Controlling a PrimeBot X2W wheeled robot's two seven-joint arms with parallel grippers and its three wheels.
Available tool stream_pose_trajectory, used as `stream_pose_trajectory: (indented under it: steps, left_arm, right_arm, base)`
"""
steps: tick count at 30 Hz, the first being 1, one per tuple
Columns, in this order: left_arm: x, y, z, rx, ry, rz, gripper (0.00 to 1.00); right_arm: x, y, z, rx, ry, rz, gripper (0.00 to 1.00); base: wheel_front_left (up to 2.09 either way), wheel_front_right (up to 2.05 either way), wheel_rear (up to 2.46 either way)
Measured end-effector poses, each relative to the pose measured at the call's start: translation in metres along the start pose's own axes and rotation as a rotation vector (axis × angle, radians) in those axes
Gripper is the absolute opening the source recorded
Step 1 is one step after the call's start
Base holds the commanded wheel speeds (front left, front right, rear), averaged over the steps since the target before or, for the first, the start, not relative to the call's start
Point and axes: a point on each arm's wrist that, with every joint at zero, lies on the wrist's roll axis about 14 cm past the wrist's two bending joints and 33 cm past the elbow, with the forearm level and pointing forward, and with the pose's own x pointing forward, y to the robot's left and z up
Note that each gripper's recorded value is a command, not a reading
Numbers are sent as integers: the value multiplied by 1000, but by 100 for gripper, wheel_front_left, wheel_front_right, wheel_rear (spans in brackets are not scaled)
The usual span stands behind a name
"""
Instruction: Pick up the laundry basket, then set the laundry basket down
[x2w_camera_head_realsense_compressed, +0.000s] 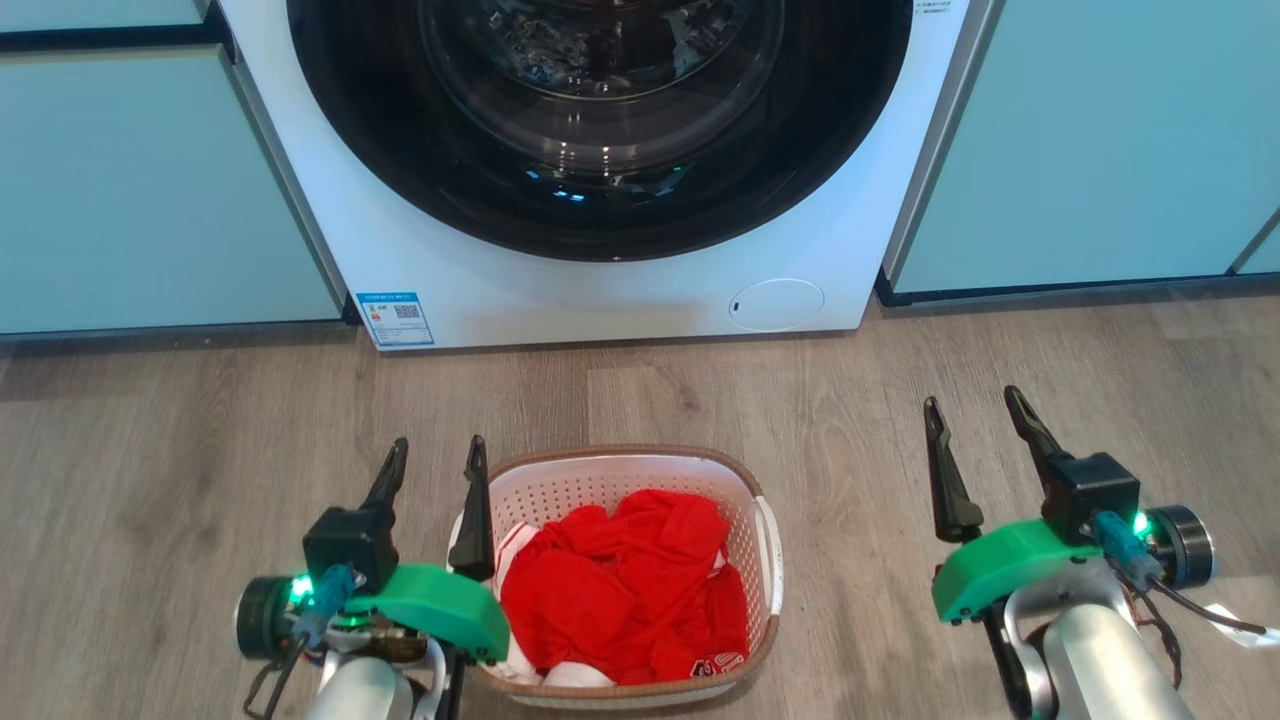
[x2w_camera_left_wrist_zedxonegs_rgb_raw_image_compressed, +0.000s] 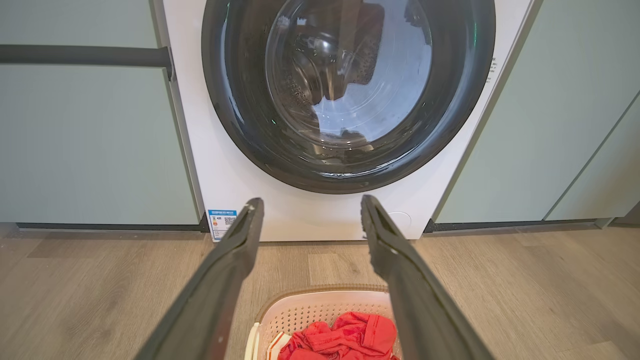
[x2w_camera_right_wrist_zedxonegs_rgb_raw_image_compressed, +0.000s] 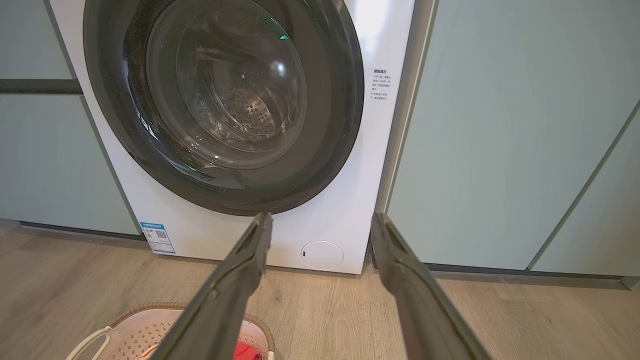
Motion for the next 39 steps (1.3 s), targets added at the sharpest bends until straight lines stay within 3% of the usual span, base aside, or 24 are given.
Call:
stream_pose_trajectory:
  steps: [29,39]
  left_arm:
    - [1,3,-18,-2,56,5,100]
    - [25,17,-66,3,201,26,100]
  right_arm:
    - [3,0,-15,21,42,0,100]
    - [22,-2,-64,38,177,9,100]
  base:
    - [0,0,0]
    - [0,0,0]
